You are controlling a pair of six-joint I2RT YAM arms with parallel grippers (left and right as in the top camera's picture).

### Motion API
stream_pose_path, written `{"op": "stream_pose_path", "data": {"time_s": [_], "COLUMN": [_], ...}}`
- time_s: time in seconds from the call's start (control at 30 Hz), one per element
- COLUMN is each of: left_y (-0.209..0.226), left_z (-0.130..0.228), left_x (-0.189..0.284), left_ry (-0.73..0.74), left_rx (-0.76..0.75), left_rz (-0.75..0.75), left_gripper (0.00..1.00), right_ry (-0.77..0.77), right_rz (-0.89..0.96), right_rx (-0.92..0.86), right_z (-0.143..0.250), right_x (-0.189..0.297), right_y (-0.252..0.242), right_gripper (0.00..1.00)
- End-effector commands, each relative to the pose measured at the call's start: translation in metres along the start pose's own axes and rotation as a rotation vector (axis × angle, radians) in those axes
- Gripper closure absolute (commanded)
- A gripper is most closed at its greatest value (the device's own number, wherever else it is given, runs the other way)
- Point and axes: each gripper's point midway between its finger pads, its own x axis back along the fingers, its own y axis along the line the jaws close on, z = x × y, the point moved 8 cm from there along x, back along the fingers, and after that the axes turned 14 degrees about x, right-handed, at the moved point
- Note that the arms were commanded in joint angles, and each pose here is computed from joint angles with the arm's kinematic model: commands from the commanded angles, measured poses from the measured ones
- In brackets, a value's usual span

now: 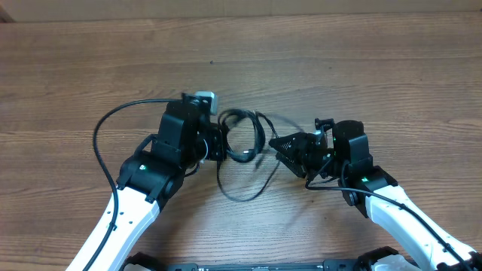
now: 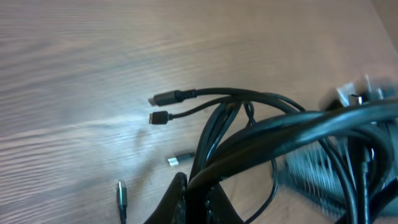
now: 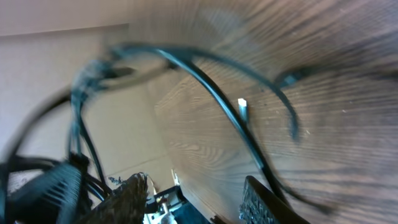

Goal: Untangle cables

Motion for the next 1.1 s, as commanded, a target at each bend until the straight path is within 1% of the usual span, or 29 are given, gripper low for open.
{"op": "stream_pose_path", "data": {"time_s": [0.0,0.03,0.1,0.33,0.6,0.77,0.83,0.93,1.07], "left_y": [-0.012,-0.011,-0.01,-0.01,-0.008,-0.007,-0.006,-0.006,-0.008], "left_z": [0.012,0.014,0.015,0.015,0.014,0.016,0.017,0.017,0.015], "left_x": [0.006,0.006,0.006,0.006,0.004,0.003,0.004,0.004,0.003], "left_ry": [0.098,0.107,0.107,0.099,0.098,0.105,0.112,0.111,0.097], "left_rx": [-0.237,-0.297,-0.371,-0.488,-0.517,-0.544,-0.561,-0.567,-0.571], "left_rz": [0.151,0.147,0.149,0.154,0.137,0.132,0.131,0.132,0.137], "left_gripper": [0.96,0.96,0.96,0.96,0.96,0.96,0.96,0.96,0.96], "right_ry": [-0.007,0.003,0.008,0.009,0.063,0.047,0.041,0.04,0.045], "right_rz": [-0.059,-0.095,-0.117,-0.117,-0.197,-0.261,-0.27,-0.265,-0.263], "right_rx": [0.086,0.132,0.165,0.165,0.178,0.185,0.184,0.125,0.123], "right_z": [-0.003,-0.003,-0.003,-0.003,0.001,-0.003,-0.004,-0.005,-0.004], "right_x": [0.001,0.002,0.002,0.002,0.004,0.006,0.007,0.007,0.006], "right_y": [0.012,0.017,0.02,0.02,0.031,0.043,0.045,0.045,0.045], "right_gripper": [0.53,0.56,0.57,0.57,0.57,0.57,0.57,0.57,0.56]}}
